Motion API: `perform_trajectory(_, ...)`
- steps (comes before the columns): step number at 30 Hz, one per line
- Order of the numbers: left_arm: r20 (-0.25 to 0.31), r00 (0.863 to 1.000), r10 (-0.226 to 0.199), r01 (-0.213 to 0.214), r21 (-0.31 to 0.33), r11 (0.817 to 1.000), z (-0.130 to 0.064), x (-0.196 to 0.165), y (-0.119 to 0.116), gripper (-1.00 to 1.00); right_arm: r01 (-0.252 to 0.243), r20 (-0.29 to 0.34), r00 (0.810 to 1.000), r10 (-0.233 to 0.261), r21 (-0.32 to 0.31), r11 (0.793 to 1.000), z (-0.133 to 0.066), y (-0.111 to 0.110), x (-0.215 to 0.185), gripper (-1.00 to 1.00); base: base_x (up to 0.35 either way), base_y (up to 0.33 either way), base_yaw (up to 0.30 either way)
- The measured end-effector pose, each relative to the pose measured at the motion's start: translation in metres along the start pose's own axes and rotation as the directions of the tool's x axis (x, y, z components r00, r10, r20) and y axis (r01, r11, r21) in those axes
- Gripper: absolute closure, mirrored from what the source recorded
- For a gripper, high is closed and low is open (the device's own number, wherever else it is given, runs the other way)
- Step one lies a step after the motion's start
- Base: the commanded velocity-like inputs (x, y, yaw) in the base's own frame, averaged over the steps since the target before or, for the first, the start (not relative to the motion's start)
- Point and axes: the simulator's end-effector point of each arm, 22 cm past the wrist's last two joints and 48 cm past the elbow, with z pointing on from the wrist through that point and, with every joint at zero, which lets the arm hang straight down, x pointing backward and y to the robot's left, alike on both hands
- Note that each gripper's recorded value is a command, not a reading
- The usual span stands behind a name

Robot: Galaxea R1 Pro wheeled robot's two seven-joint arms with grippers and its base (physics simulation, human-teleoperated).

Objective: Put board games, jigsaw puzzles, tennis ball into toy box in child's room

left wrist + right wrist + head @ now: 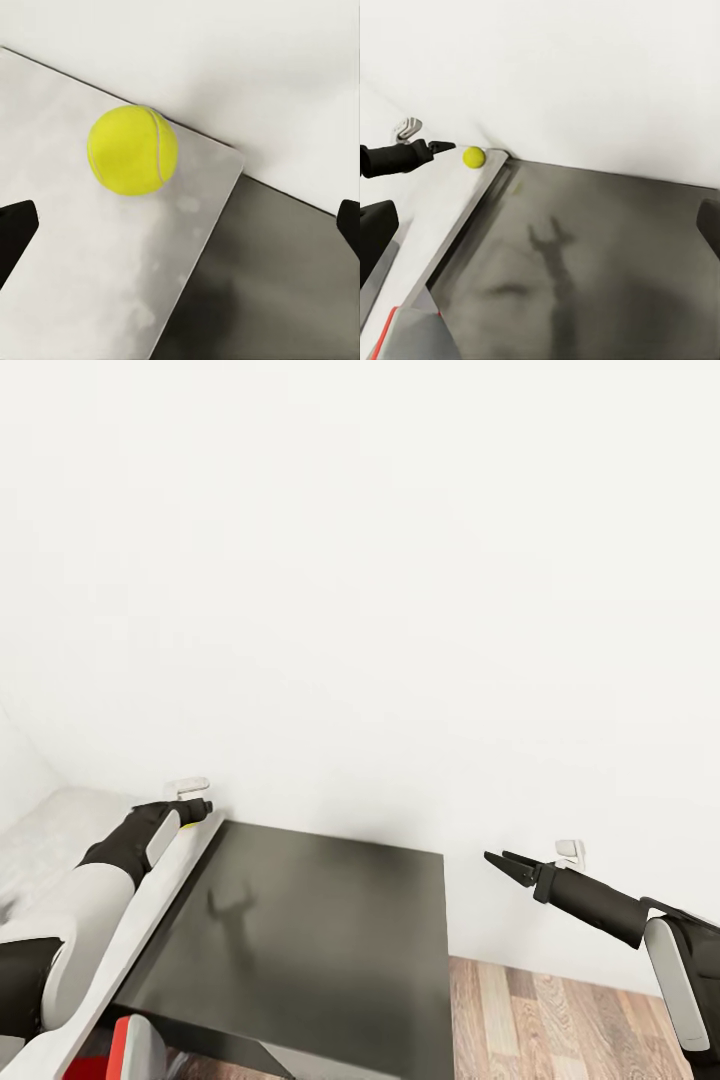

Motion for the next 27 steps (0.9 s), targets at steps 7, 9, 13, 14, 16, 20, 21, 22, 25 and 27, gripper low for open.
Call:
perform_trajectory(7,-0.010,1.000,0.000,0.000,-0.024,1.000,0.005,0.006,0.005,-1.00,-0.009,-0.008,1.000,0.009,0.005,1.000,0.001,-0.005,0.004,-1.00,0.000,0.000,0.000)
perform_trajectory(9,-0.013,1.000,0.000,0.000,-0.037,0.999,0.006,0.008,0.006,-1.00,-0.012,-0.011,1.000,0.012,0.008,1.000,0.002,-0.007,0.006,-1.00,0.000,0.000,0.000)
perform_trajectory(13,-0.012,1.000,0.000,-0.001,-0.065,0.998,0.007,0.008,0.011,-1.00,-0.017,-0.015,1.000,0.017,0.010,1.000,0.003,-0.009,0.008,-1.00,0.000,0.000,0.000)
perform_trajectory(14,-0.010,1.000,0.000,0.000,-0.075,0.997,0.008,0.007,0.013,-1.00,-0.018,-0.016,1.000,0.018,0.010,1.000,0.003,-0.009,0.008,-1.00,0.000,0.000,0.000)
perform_trajectory(16,-0.009,1.000,0.000,-0.001,-0.083,0.997,0.008,0.007,0.014,-1.00,-0.020,-0.018,1.000,0.020,0.011,1.000,0.003,-0.010,0.009,-1.00,0.000,0.000,0.000)
perform_trajectory(20,-0.007,1.000,0.000,0.000,-0.091,0.996,0.010,0.005,0.014,-1.00,-0.028,-0.024,0.999,0.028,0.009,1.000,0.004,-0.011,0.011,-1.00,0.000,0.000,0.000)
perform_trajectory(21,-0.007,1.000,-0.001,0.000,-0.090,0.996,0.011,0.005,0.013,-1.00,-0.036,-0.029,0.999,0.036,0.005,0.999,0.003,-0.011,0.012,-1.00,0.000,0.000,0.000)
perform_trajectory(22,-0.008,1.000,0.000,0.000,-0.090,0.996,0.011,0.006,0.012,-1.00,-0.042,-0.034,0.999,0.042,0.003,0.999,0.003,-0.011,0.013,-1.00,0.000,0.000,0.000)
perform_trajectory(25,-0.011,1.000,0.001,-0.002,-0.089,0.996,0.013,0.008,0.010,-1.00,-0.073,-0.051,0.996,0.072,-0.017,0.997,0.004,-0.007,0.019,-1.00,0.000,0.000,0.000)
perform_trajectory(27,-0.014,1.000,0.003,-0.004,-0.090,0.996,0.014,0.009,0.010,-1.00,-0.084,-0.054,0.995,0.083,-0.026,0.996,0.006,-0.005,0.021,-1.00,0.000,0.000,0.000)
